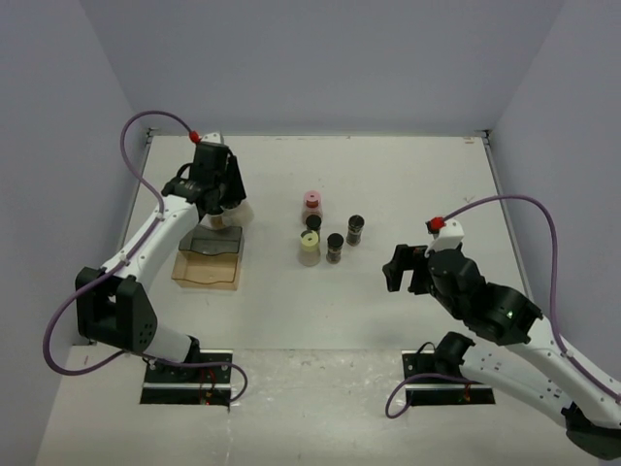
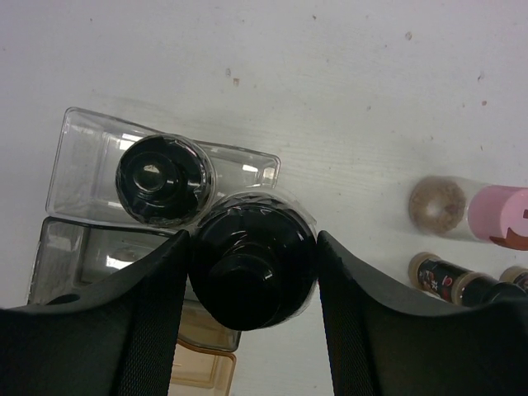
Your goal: Organize the condiment bottles
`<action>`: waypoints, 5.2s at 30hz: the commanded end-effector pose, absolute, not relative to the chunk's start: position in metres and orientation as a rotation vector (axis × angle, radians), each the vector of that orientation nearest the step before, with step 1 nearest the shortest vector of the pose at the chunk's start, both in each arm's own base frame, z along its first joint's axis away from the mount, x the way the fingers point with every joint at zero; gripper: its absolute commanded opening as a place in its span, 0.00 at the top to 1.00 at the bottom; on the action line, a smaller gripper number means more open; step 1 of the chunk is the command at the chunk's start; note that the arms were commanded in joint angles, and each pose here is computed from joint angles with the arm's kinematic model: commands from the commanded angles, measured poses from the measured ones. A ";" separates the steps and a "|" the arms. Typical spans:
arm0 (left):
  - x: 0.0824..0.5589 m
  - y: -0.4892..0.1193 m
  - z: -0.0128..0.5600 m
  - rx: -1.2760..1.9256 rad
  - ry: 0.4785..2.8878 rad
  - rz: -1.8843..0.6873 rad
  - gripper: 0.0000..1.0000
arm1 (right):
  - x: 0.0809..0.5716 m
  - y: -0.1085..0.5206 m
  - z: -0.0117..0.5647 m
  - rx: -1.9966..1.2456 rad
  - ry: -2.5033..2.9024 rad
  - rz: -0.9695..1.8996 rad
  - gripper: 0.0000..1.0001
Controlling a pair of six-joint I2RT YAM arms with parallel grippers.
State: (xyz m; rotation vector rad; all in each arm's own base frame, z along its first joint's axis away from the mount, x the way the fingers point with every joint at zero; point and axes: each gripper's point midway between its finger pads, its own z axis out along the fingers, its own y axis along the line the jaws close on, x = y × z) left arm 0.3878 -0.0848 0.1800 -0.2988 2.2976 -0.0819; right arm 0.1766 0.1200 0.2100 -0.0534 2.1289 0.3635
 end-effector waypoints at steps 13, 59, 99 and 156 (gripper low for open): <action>0.414 -0.061 0.187 -0.400 2.210 0.011 1.00 | 0.180 0.130 0.209 -0.093 2.135 0.379 0.01; 0.418 -0.046 0.156 -0.446 2.242 0.092 0.17 | 0.179 0.140 0.200 -0.136 2.169 0.399 0.01; 0.433 -0.297 0.127 0.316 2.371 -0.064 0.31 | 0.181 0.138 0.195 -0.104 2.161 0.395 0.01; 0.323 0.030 0.183 -0.782 2.057 0.128 1.00 | 0.177 0.144 0.193 -0.131 2.165 0.435 0.01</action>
